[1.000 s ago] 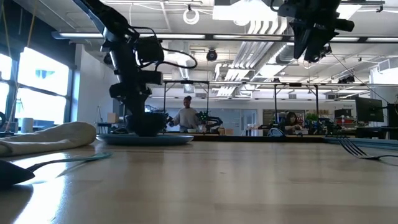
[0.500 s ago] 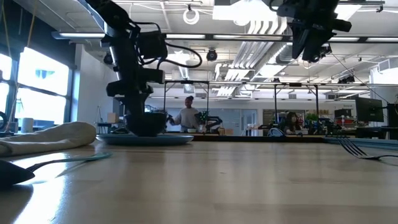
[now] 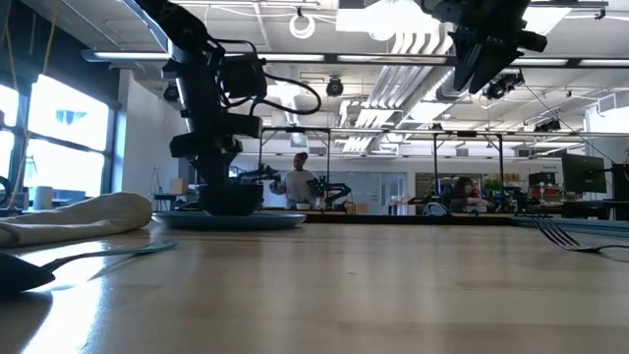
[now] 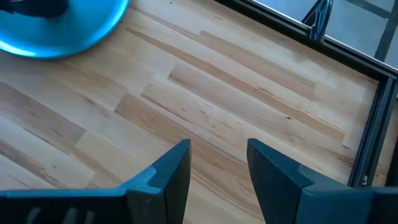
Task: Set table place
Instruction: Put the black bowl on the blue plate, then move the blue plate to the center of the table
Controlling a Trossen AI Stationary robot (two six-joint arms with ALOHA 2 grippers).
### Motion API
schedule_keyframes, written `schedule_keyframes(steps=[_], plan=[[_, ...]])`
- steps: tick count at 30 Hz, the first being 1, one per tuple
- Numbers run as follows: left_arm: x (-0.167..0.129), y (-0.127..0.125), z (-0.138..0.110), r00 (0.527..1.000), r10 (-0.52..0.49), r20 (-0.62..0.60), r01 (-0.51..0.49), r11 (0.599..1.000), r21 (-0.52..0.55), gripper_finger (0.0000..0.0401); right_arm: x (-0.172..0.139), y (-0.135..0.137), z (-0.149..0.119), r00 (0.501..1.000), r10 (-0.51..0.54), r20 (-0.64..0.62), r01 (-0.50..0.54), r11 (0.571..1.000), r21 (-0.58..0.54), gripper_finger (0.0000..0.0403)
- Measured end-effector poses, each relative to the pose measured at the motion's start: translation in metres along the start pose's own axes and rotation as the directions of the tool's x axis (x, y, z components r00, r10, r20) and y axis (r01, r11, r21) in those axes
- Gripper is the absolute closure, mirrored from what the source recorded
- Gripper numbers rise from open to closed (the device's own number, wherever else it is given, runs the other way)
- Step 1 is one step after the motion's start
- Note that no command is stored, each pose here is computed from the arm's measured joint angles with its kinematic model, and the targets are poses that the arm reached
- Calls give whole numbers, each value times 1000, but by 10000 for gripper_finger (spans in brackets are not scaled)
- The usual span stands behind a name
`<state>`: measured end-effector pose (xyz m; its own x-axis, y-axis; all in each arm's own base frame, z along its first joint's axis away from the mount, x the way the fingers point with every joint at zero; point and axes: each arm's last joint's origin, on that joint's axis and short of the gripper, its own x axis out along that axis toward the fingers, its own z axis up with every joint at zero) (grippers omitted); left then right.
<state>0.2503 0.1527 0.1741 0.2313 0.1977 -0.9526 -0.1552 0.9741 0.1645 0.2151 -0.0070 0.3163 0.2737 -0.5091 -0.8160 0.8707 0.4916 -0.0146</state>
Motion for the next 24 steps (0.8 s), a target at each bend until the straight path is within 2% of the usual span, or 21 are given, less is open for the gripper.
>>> schedule_keyframes(steps=[8, 18, 24], plan=[[-10, 5, 10, 999, 25, 31, -25, 1000, 0, 364, 0, 0, 0, 1000, 5, -8, -5, 1000, 0, 254], [-35, 14, 24, 999, 55, 4, -55, 998, 24, 310, 0, 1, 0, 1000, 14, -10, -14, 1000, -9, 254], [-70, 18, 30, 997, 60, 55, -60, 998, 3, 302, 2, 10, 11, 992, 120, 42, -120, 993, -12, 254]])
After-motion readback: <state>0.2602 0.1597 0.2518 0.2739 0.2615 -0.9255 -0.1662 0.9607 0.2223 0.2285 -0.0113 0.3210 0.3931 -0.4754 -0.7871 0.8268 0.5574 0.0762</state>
